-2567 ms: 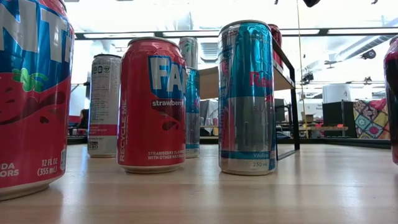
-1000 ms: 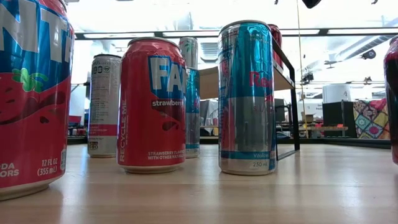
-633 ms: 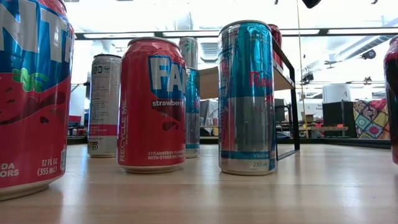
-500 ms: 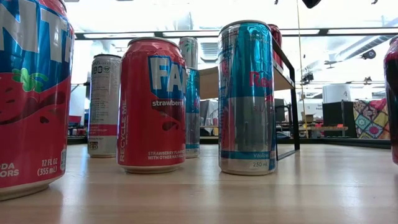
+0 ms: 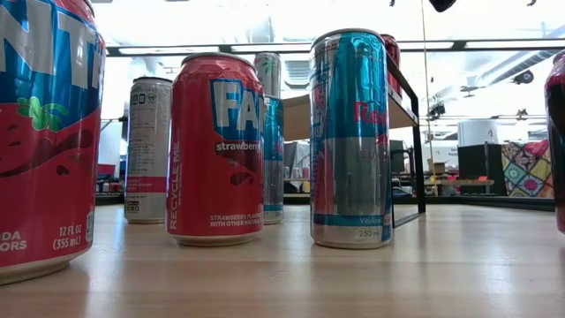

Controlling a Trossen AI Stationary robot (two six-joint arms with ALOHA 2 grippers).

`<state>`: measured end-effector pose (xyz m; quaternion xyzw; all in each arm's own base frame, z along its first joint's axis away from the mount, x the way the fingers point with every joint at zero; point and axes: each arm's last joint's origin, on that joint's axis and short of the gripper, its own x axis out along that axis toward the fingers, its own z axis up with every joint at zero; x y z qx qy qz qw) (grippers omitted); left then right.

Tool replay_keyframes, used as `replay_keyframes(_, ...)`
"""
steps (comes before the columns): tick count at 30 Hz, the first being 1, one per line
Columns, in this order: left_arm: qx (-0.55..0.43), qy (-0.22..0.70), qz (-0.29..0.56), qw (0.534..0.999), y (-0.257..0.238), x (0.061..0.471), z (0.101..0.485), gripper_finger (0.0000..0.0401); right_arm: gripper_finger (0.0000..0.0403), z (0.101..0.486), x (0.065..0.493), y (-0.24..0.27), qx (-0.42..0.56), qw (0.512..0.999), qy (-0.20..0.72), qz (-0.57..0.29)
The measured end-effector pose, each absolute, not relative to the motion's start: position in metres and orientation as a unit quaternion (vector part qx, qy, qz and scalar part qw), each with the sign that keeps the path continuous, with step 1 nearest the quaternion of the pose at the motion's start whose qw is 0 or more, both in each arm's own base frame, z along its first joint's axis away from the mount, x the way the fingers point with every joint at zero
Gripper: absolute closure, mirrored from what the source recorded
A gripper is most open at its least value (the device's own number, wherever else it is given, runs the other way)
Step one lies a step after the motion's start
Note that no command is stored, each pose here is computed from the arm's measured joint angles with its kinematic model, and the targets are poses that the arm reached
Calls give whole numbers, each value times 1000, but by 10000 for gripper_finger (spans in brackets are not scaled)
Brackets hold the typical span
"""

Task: Place canned beverage on shelf
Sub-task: Put the red soda can on the shelf

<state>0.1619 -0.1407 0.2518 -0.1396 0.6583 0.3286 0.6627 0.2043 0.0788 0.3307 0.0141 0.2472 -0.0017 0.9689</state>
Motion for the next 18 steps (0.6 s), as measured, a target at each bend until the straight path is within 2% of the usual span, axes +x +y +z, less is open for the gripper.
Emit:
replay_keyframes(4, -136, 640, 330, 680, -141, 164, 279, 116, 394, 331, 204, 79, 14, 969, 247, -2)
replay_keyframes(18, -154, 499, 251, 815, -146, 183, 362, 116, 394, 331, 204, 79, 14, 969, 248, -2)
